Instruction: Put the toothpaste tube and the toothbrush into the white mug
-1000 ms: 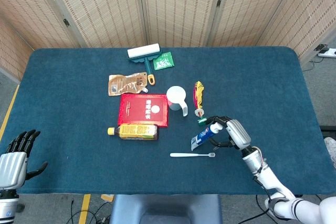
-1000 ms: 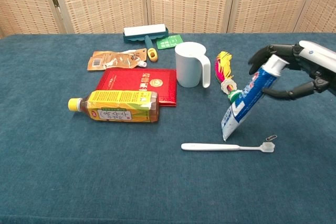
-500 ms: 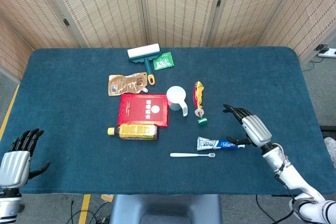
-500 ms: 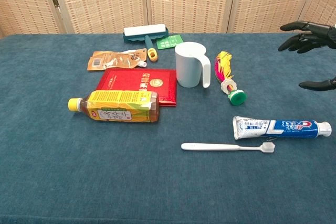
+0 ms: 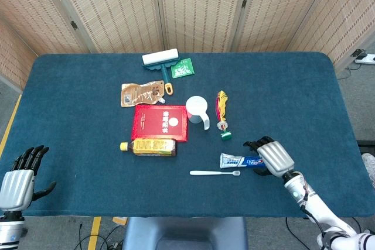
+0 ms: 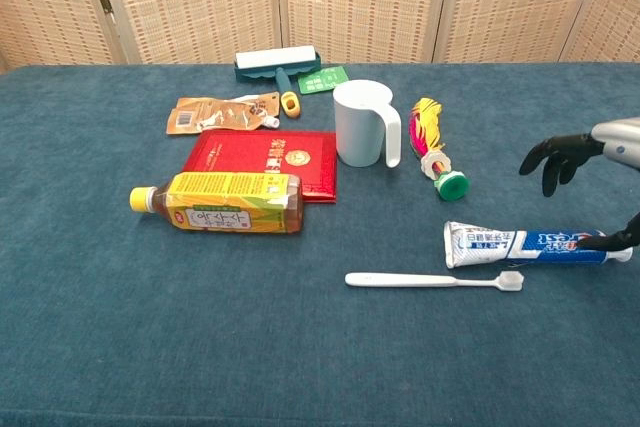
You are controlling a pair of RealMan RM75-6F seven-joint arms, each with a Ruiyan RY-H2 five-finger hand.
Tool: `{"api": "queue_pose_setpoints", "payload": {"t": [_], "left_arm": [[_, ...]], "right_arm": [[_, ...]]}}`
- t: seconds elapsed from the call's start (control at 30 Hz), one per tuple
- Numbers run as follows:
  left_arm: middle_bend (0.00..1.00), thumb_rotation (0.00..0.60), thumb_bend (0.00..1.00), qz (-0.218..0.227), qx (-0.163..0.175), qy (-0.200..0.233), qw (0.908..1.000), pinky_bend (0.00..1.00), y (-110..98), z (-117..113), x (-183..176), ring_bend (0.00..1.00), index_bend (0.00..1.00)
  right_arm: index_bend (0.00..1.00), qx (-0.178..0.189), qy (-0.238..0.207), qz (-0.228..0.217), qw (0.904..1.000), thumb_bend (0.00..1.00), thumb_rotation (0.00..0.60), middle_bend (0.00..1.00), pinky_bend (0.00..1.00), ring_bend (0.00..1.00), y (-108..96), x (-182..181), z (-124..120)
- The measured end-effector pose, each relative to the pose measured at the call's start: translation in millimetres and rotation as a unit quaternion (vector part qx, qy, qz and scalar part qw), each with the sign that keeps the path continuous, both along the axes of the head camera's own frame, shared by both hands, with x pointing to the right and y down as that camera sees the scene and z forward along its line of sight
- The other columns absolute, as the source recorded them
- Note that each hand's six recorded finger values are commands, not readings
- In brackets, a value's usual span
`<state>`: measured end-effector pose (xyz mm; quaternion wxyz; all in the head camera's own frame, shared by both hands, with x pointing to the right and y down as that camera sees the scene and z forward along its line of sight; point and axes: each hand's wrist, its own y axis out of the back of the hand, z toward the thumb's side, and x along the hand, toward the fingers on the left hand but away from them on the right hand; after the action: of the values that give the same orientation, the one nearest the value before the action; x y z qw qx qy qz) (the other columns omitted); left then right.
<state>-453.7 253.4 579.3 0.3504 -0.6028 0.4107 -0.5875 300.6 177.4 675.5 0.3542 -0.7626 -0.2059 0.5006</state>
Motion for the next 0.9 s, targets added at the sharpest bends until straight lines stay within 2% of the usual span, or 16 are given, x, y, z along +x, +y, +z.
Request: {"api": "queue_pose_setpoints", "payload": {"t": [0.2, 0.37, 0.67, 0.77, 0.9], "left_arm": [[0.15, 0.600, 0.24, -0.007, -0.001, -0.001, 1.0000, 0.20, 3, 1, -6, 0.12, 0.15], [0.15, 0.600, 0.24, -0.011, -0.002, -0.002, 0.9999, 0.20, 5, 1, -10, 0.12, 0.15], [0.15, 0.600, 0.24, -0.016, 0.000, -0.005, 0.9999, 0.20, 6, 0, -15, 0.12, 0.15], [0.15, 0.600, 0.24, -0.016, -0.003, -0.005, 0.9999, 0.20, 7, 1, -15, 0.12, 0.15], [0.15, 0.600, 0.24, -0.017, 0.000, -0.005, 0.9998, 0.20, 7, 0, -16, 0.12, 0.15]], "right_arm": [[0.32, -0.015, 0.025, -0.006, 0.9996, 0.09, 0.600, 0.39, 0.26, 0.34, 12, -12, 30], [0.37, -0.008, 0.034, -0.010, 0.9993, 0.12, 0.600, 0.40, 0.26, 0.34, 11, -19, 43], [0.47, -0.001, 0.030, -0.013, 0.9995, 0.18, 0.600, 0.44, 0.28, 0.38, 2, -30, 51], [0.50, -0.001, 0.034, -0.016, 0.9993, 0.22, 0.600, 0.48, 0.30, 0.40, 1, -31, 52], [0.59, 0.004, 0.029, -0.012, 0.9995, 0.28, 0.600, 0.54, 0.33, 0.46, -2, -33, 51]]}}
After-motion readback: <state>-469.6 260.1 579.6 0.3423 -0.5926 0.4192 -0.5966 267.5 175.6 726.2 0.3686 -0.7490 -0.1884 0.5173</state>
